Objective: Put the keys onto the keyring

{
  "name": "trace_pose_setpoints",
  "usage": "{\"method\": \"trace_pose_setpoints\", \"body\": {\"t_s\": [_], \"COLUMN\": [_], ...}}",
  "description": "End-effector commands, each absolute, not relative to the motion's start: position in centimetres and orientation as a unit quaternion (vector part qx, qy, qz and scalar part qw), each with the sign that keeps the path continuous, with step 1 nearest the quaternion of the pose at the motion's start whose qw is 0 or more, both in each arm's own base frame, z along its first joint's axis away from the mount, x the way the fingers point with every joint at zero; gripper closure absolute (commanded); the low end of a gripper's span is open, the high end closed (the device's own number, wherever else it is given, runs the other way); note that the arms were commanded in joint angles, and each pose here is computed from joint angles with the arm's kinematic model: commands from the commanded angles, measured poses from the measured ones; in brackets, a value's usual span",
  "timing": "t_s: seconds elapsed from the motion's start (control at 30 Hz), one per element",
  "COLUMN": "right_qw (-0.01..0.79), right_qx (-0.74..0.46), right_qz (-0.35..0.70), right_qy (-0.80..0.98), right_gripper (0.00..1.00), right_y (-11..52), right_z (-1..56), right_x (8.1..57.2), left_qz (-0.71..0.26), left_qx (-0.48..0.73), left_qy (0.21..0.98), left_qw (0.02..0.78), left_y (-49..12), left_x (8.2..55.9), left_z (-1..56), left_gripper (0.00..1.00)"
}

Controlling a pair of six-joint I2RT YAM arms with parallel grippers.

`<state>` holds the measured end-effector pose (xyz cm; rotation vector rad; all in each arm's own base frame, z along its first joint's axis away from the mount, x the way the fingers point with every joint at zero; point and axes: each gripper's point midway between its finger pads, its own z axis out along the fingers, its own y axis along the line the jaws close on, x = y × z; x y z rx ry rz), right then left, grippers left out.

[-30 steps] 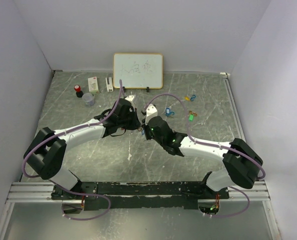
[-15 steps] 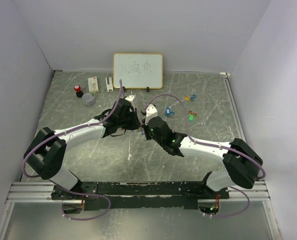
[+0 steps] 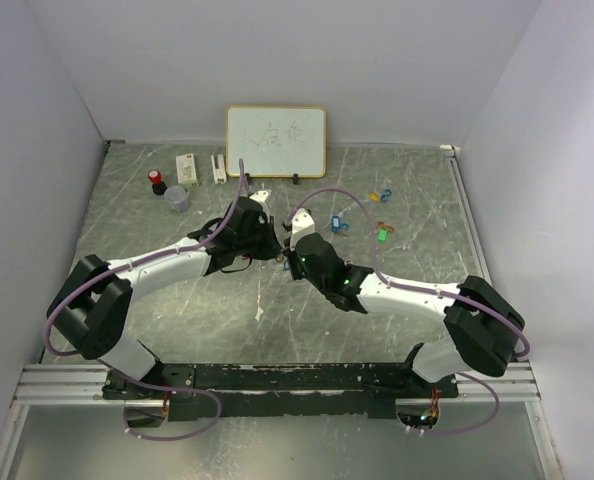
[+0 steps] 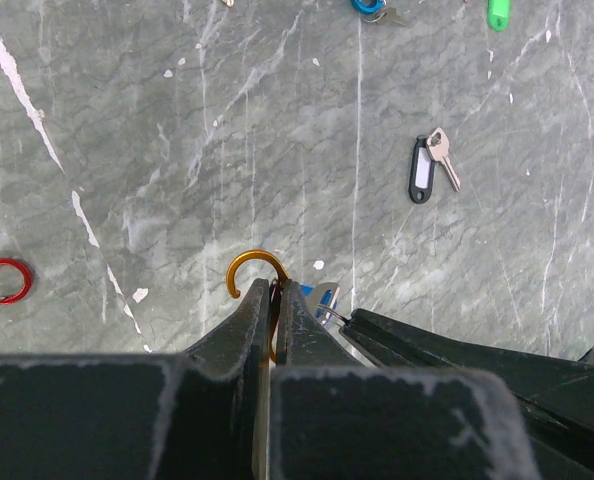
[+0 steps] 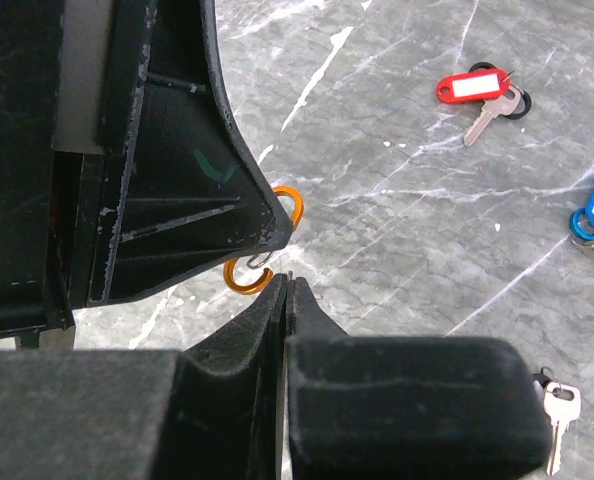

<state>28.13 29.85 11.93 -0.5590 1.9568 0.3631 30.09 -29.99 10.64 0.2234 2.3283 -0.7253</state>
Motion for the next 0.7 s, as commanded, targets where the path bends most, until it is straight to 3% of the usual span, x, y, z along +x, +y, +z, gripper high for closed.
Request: {"method": "trace_pose_setpoints", "body": {"t_s": [0.0,0.67], "right_qw": [0.517,0.521], "right_qx": [-0.235,-0.238], "right_qz": [0.147,0.15], "right_qy": [0.81,0.806], "right_gripper": [1.0,1.0], "right_y": [30.09,30.29], "right_z": [12.0,12.39], "right_x": [28.31,28.36], "left_qz": [-0.307,-0.315], "left_qx": [0.1,0.114], "left_qy": [0.876,0.875], "left_qw": [0.359,0.35], "left_y": [-31.08,-31.64], "left_x": [30.26,29.89], "left_z": [12.96,12.54], "left_gripper": [0.93,0.93]}}
